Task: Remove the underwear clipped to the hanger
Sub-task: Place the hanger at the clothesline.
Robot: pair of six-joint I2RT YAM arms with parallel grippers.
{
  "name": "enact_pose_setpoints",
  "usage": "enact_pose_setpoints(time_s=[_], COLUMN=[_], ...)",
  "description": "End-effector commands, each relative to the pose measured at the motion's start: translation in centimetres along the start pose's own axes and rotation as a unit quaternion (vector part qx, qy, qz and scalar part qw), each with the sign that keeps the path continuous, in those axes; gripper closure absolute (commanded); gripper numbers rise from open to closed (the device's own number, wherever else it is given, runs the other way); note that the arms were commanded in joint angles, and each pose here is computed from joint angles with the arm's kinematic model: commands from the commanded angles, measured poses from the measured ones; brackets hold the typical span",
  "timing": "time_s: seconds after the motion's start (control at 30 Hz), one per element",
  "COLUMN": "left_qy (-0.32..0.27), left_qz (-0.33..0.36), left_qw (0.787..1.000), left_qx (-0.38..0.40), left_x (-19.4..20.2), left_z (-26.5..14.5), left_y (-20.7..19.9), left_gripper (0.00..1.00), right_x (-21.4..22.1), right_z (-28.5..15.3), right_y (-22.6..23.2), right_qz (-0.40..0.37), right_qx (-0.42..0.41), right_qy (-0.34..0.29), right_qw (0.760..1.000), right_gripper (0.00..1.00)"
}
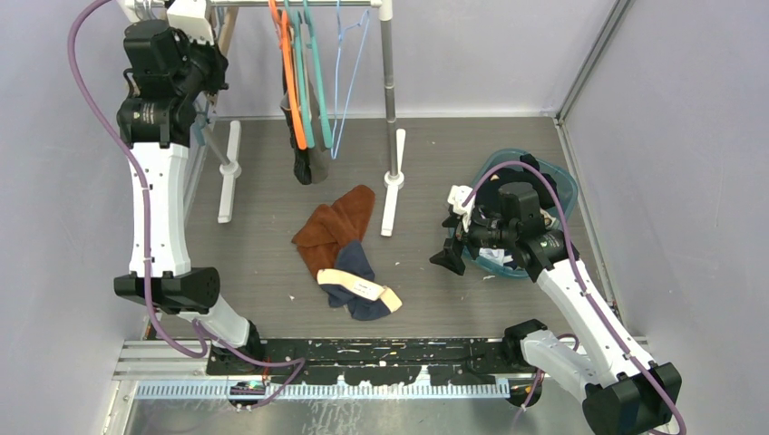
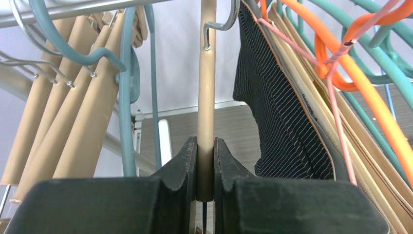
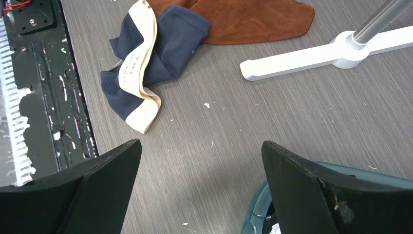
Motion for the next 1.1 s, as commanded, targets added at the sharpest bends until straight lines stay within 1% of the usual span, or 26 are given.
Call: enact_pose_setpoints(time_s=[0.0,0.3,0.4,0.53,0.63,0.67,0.7,0.77,0.87,0.97,1.07], left_qy=[-0.085,-0.058,-0.04,-0.009,-0.003,-0.002,-0.006,-0.01,-0.01,0.005,0.029], left_qz=[0.013,0.008,0.001,-0.005,0.001,0.004,0.009,0.014,0.022,0.036,0.046], left_qw=[0.996,0.996,0.996,0.997,0.998,0.998,0.998,0.999,0.999,0.999,0.998], left_qx=[0.029,0.07,0.074,0.077,0.068,0.064,0.059,0.045,0.025,0.015,0.013], left_x=[-2.6,-1.4,-0.7,0.5,1.1,1.3,1.2,1.3,1.6,2.4,3.5], left_z=[-0.5,1.8,2.3,2.5,1.9,1.6,1.0,0.1,-1.2,-2.7,-4.5], left_y=[0.7,1.2,1.3,1.1,1.0,1.1,1.1,1.2,1.3,1.2,0.9], left_gripper=[0.98,0.98,0.97,0.92,0.84,0.8,0.73,0.56,0.35,0.18,0.08], right_x=[-0.5,-0.4,-0.4,-0.4,-0.3,-0.3,-0.4,-0.3,-0.2,-0.2,-0.2], right_z=[0.0,0.0,0.1,0.1,0.1,0.1,0.1,0.1,0.2,0.2,0.3], right_y=[-0.2,-0.2,-0.3,-0.3,-0.3,-0.2,-0.3,-0.3,-0.3,-0.4,-0.4], right_qz=[-0.018,-0.02,-0.018,-0.019,-0.019,-0.019,-0.019,-0.018,-0.017,-0.015,-0.015], right_qx=[0.0,-0.002,-0.003,-0.002,-0.002,-0.001,-0.001,-0.002,-0.001,0.0,0.002], right_qy=[-0.011,-0.011,-0.009,-0.009,-0.009,-0.009,-0.009,-0.008,-0.008,-0.008,-0.008], right_qw=[1.0,1.0,1.0,1.0,1.0,1.0,1.0,1.0,1.0,1.0,1.0], right_gripper=[0.0,0.0,0.0,0.0,0.0,0.0,0.0,0.0,0.0,0.0,0.0])
Point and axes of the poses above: each gripper's point midway between its finger pads, its own z axis out along the fingers, its own y axis along the line the jaws close on, x = y × z, the point moved 10 cm from there along -z, back along the fingers, and after that the axes turned 9 degrees about z, right-handed, at the moved point
